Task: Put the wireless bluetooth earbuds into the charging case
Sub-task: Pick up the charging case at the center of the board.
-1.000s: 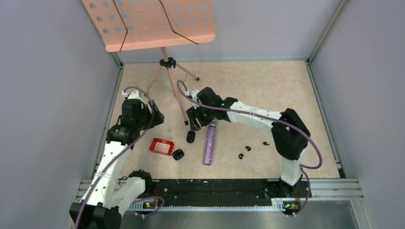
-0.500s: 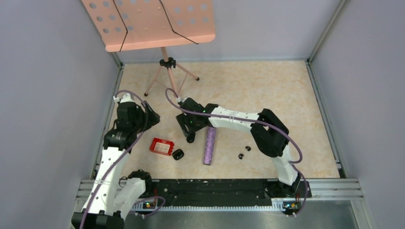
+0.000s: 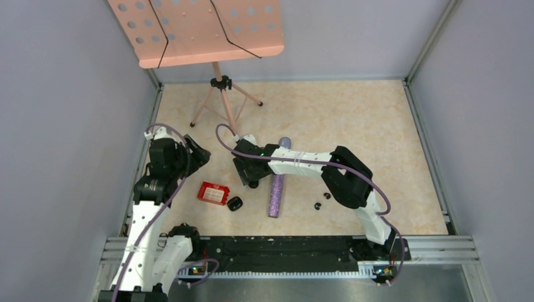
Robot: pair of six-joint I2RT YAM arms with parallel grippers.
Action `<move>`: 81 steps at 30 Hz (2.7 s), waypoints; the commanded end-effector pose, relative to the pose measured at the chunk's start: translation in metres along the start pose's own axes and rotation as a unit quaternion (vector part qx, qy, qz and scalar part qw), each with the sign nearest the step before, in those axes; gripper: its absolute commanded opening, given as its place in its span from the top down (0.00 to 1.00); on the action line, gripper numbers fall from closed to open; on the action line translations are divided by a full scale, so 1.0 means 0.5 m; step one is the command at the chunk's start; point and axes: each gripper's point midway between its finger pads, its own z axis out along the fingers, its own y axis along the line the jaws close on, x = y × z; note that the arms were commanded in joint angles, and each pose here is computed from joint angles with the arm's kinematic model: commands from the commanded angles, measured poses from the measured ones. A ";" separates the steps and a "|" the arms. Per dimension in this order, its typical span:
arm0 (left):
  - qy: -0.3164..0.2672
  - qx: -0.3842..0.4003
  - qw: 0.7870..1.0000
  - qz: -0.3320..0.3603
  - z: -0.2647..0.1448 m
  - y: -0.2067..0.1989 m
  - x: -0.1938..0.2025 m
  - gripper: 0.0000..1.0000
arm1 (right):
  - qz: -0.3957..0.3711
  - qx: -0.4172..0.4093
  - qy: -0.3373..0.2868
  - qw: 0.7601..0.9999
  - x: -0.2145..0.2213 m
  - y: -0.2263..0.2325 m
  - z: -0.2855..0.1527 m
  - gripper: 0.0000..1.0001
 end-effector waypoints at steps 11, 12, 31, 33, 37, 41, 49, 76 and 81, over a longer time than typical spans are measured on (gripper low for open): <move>0.007 0.044 0.999 -0.028 0.004 -0.023 0.014 0.28 | -0.081 -0.066 -0.019 0.994 0.027 0.016 -0.056 0.39; 0.009 0.045 0.999 -0.028 0.006 -0.023 0.017 0.28 | -0.088 -0.074 -0.023 0.993 0.023 0.021 -0.058 0.40; 0.016 0.060 0.998 -0.027 0.018 -0.023 0.033 0.29 | -0.172 -0.106 -0.041 0.979 -0.004 -0.023 -0.012 0.49; 0.019 0.060 0.998 -0.027 0.019 -0.023 0.035 0.29 | -0.174 -0.109 -0.040 0.978 -0.005 -0.020 -0.012 0.50; 0.020 0.061 0.998 -0.028 0.023 -0.022 0.037 0.29 | -0.181 -0.119 -0.032 0.976 0.003 -0.016 -0.019 0.55; 0.024 0.078 0.996 -0.023 0.035 -0.029 0.045 0.29 | -0.204 -0.128 -0.041 0.970 0.002 -0.021 -0.035 0.71; 0.056 0.190 0.979 0.048 0.054 -0.099 0.058 0.29 | -0.346 -0.097 -0.181 0.916 -0.094 -0.063 -0.170 0.99; -0.024 0.633 0.690 0.350 -0.117 -0.555 0.013 0.40 | -0.458 0.140 -0.494 0.725 -0.302 -0.196 -0.639 1.00; -0.023 0.645 0.686 0.336 -0.113 -0.570 0.013 0.42 | -0.479 0.134 -0.494 0.713 -0.308 -0.182 -0.634 1.00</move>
